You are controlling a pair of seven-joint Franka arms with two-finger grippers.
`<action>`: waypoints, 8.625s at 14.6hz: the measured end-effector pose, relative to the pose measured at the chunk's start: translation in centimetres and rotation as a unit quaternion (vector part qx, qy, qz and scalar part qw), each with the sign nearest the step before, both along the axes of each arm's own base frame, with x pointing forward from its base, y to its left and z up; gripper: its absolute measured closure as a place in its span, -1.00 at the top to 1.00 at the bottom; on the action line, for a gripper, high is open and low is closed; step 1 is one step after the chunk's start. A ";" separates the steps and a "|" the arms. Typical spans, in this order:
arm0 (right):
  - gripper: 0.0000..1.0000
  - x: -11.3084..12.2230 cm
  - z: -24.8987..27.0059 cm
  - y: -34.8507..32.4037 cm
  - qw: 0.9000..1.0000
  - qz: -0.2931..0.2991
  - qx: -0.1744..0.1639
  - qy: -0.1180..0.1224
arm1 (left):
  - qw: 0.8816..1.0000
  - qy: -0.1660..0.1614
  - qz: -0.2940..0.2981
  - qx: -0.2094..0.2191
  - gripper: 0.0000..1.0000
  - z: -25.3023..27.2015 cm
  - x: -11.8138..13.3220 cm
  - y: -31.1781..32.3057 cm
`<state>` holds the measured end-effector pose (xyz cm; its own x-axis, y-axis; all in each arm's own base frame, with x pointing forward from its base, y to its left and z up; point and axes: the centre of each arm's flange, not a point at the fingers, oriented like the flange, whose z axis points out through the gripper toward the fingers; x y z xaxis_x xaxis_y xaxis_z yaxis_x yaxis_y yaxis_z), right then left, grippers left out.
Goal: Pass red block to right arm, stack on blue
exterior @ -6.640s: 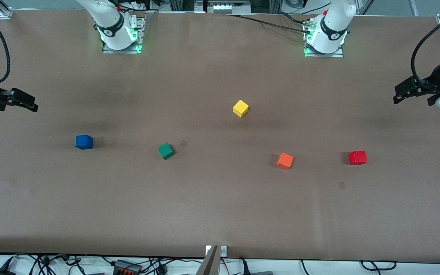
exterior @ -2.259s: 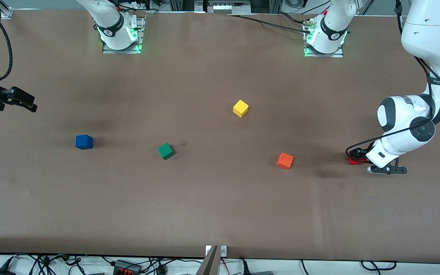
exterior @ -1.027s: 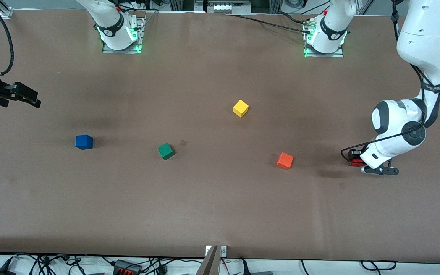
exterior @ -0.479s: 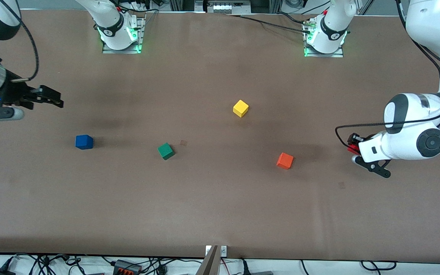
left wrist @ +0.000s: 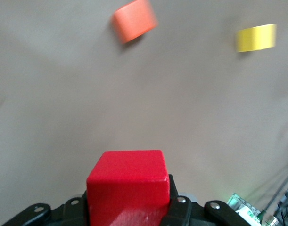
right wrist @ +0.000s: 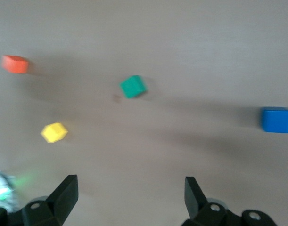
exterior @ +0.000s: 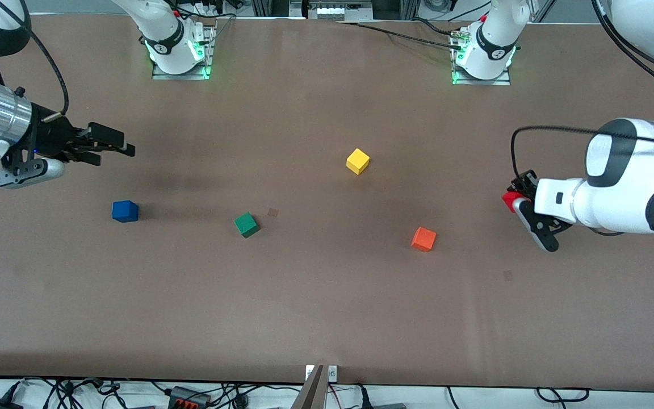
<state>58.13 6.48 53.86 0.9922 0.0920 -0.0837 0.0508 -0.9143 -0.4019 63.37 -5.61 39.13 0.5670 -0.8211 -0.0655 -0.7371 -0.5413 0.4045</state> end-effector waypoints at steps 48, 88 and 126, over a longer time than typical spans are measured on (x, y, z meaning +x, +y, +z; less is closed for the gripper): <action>1.00 4.6 -12.0 23.8 0.868 -0.063 0.473 0.139 | 0.713 -0.365 0.054 -0.596 0.11 1.5 -7.2 -35.9; 0.13 6.5 -15.5 16.8 0.928 -0.023 0.364 0.074 | 0.698 -0.378 0.040 -0.607 1.00 2.4 -5.1 -33.5; 0.13 1.9 -28.6 -11.2 0.971 0.018 -0.238 -0.014 | 0.949 -0.096 0.257 0.154 1.00 17.5 -8.6 -2.0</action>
